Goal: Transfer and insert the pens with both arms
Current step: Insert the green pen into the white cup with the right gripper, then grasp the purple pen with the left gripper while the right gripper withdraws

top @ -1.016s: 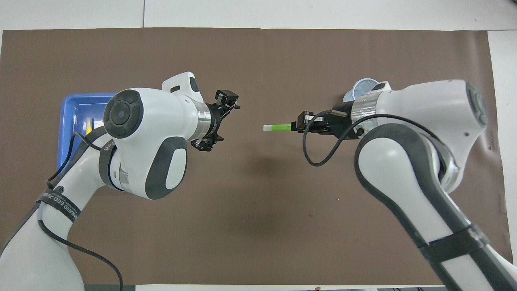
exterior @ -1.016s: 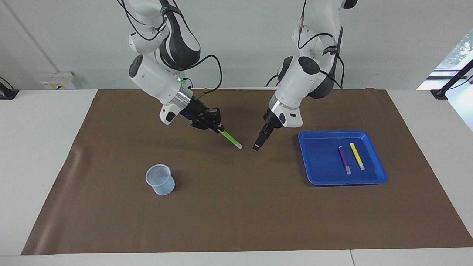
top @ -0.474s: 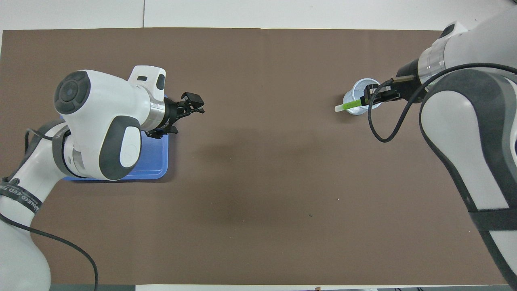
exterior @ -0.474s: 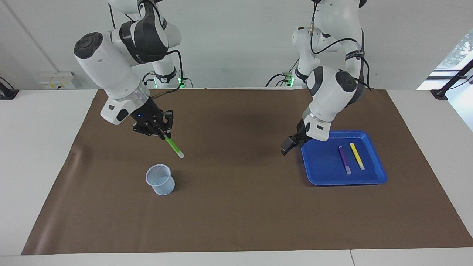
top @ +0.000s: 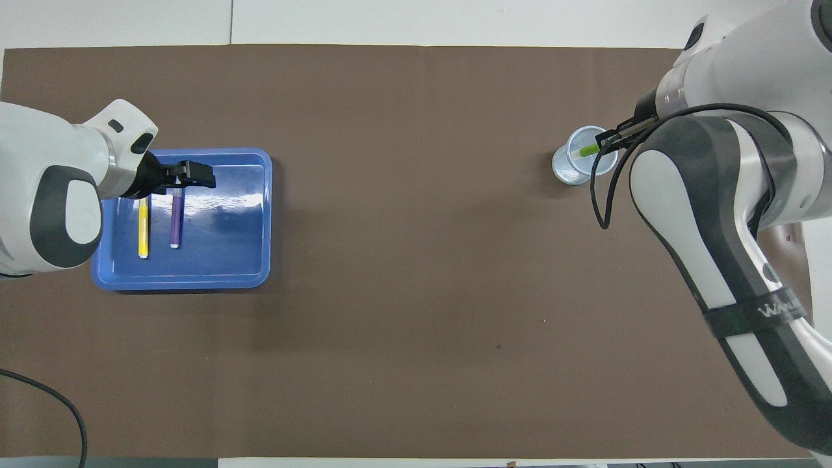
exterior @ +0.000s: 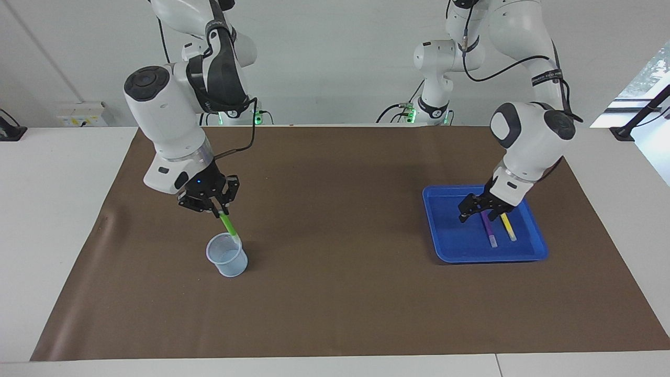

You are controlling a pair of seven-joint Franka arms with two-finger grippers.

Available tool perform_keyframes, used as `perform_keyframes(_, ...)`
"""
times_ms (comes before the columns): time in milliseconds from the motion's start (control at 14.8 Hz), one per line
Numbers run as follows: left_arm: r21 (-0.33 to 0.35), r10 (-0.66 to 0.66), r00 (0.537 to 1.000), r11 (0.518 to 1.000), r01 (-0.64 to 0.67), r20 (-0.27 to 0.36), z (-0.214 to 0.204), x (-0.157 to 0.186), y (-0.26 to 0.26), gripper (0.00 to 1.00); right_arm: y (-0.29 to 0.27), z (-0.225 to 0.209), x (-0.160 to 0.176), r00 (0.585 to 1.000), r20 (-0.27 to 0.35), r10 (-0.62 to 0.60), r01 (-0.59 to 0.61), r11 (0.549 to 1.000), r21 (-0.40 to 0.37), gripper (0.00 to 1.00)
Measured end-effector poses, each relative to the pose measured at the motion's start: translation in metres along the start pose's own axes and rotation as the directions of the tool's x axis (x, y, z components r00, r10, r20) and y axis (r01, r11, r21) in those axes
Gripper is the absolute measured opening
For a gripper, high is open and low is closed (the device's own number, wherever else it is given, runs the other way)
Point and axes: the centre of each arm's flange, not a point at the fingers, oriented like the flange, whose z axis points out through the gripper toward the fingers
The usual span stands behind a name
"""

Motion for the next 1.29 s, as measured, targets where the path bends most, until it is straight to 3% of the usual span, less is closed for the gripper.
perform_keyframes(203, 0.041, 0.069, 0.998, 0.997, -0.07, 0.014, 0.022, -0.007, -0.027, 1.0, 0.004, 0.021, -0.003, 1.0, -0.017, -0.023, 0.022, 0.999, -0.027, 0.19)
perform_keyframes(745, 0.03, 0.132, 0.99, 0.991, -0.134, 0.056, 0.089, -0.025, -0.026, 0.97, 0.013, 0.046, -0.024, 0.999, -0.033, -0.037, 0.036, 0.999, -0.035, 0.18)
perform_keyframes(812, 0.03, 0.133, 0.989, 0.99, -0.135, 0.058, 0.09, -0.025, -0.027, 0.88, 0.015, 0.046, -0.026, 0.999, -0.032, -0.043, 0.042, 0.998, -0.036, 0.19)
perform_keyframes(880, 0.032, 0.134, 0.989, 0.99, -0.136, 0.057, 0.09, -0.025, -0.027, 0.75, 0.016, 0.044, -0.026, 0.998, -0.035, -0.048, 0.046, 0.998, -0.036, 0.26)
perform_keyframes(1219, 0.039, 0.129, 0.99, 0.991, -0.131, 0.053, 0.082, -0.025, -0.032, 0.18, 0.002, 0.009, -0.016, 0.997, -0.028, -0.069, 0.069, 0.997, -0.019, 0.78)
perform_keyframes(1286, 0.037, 0.128, 0.99, 0.991, -0.13, 0.058, 0.082, -0.025, -0.031, 0.17, -0.007, -0.001, -0.012, 0.997, -0.029, -0.07, 0.07, 0.998, 0.008, 0.88)
